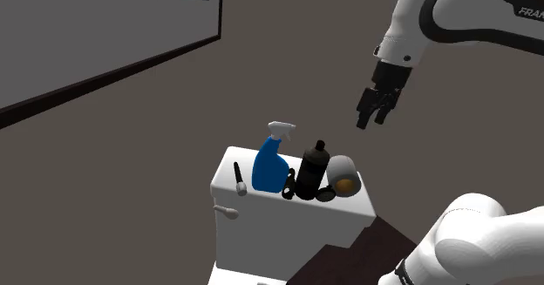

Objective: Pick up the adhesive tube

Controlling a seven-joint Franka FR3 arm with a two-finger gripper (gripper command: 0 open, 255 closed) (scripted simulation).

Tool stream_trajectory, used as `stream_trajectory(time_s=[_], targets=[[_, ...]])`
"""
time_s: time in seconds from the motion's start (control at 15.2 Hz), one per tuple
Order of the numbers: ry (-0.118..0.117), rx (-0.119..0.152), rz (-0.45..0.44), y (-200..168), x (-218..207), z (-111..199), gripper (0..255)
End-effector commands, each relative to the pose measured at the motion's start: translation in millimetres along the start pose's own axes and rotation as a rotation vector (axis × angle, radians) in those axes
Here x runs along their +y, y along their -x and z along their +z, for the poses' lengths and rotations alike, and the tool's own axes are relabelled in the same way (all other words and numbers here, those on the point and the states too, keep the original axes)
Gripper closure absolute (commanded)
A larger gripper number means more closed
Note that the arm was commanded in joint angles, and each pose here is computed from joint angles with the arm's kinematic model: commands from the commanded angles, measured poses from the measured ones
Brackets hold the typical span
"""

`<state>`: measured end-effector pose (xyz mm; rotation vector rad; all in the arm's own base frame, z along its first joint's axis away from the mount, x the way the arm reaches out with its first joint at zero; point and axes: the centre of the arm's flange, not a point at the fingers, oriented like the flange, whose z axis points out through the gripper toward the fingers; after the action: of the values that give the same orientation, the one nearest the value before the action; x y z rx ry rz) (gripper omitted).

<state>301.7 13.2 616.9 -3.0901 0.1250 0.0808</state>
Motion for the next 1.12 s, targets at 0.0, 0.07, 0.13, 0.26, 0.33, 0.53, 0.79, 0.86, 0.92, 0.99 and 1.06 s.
stream_trajectory(time_s=[0.0, 0.07, 0.13, 0.26, 0.33, 0.53, 0.79, 0.86, 0.92, 0.99, 1.06], targets=[[0.0, 0.0, 0.0, 0.0, 0.0, 0.0, 0], [-0.001, 0.095, 0.062, 13.3, -9.4, 10.2, 0], [-0.002, 0.191, 0.124, 25.1, -19.6, 21.5, 0], [-0.004, 0.382, 0.247, 43.0, -41.9, 47.1, 0], [-0.005, 0.477, 0.309, 49.0, -53.8, 60.9, 0], [-0.007, 0.763, 0.494, 54.3, -90.9, 104.5, 0], [-0.009, 0.946, 0.613, 46.9, -114.0, 142.5, 0], [-0.009, 0.946, 0.613, 46.6, -113.7, 147.8, 0], [-0.009, 0.946, 0.613, 46.3, -113.5, 153.1, 0], [-0.009, 0.946, 0.613, 46.1, -113.2, 158.3, 0], [-0.009, 0.946, 0.613, 45.8, -113.0, 163.6, 0]])
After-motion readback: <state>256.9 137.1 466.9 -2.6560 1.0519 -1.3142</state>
